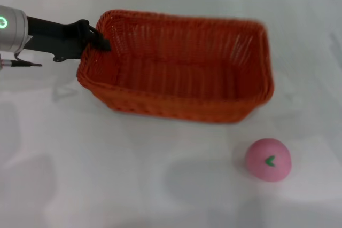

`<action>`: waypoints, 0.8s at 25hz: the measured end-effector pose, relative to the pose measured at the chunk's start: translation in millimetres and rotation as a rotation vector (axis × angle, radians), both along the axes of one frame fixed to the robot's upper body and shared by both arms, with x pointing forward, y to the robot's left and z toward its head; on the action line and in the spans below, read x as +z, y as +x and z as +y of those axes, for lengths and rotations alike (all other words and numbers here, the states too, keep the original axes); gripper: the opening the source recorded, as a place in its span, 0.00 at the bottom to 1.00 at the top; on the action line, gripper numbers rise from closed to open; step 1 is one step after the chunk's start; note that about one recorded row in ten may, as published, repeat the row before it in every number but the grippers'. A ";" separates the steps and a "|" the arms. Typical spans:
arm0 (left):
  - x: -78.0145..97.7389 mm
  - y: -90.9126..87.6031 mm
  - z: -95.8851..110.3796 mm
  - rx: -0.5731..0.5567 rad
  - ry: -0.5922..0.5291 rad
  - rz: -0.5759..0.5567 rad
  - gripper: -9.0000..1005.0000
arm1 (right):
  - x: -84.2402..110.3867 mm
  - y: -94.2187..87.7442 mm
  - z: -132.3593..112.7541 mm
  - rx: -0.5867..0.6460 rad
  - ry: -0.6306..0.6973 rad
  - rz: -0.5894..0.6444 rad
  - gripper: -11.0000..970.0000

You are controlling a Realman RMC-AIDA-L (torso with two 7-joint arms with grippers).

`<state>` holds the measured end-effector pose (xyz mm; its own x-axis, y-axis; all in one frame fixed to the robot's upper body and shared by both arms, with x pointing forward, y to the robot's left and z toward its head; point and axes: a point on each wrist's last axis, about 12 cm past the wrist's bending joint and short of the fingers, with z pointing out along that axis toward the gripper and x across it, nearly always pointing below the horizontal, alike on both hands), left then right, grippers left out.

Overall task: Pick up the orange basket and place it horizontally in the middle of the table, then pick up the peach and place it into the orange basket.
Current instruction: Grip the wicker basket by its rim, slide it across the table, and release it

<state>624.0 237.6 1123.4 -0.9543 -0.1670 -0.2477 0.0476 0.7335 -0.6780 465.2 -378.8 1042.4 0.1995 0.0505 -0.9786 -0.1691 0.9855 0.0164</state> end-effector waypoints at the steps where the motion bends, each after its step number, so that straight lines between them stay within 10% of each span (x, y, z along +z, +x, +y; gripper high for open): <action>1: -0.5 -0.4 -0.1 -0.002 0.000 -0.001 0.15 | -0.1 -0.3 -0.1 0.000 0.000 0.000 0.72; 20: -9.1 -10.7 0.7 -0.075 -0.076 -0.042 0.56 | 0.0 -0.7 0.9 0.009 0.001 -0.001 0.72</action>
<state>613.2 238.4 1114.3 -0.9538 -0.1155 -0.2774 0.1302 0.6733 -0.7278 464.4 -377.9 1042.3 0.1998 0.0528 -0.9784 -0.1779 0.9839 0.0167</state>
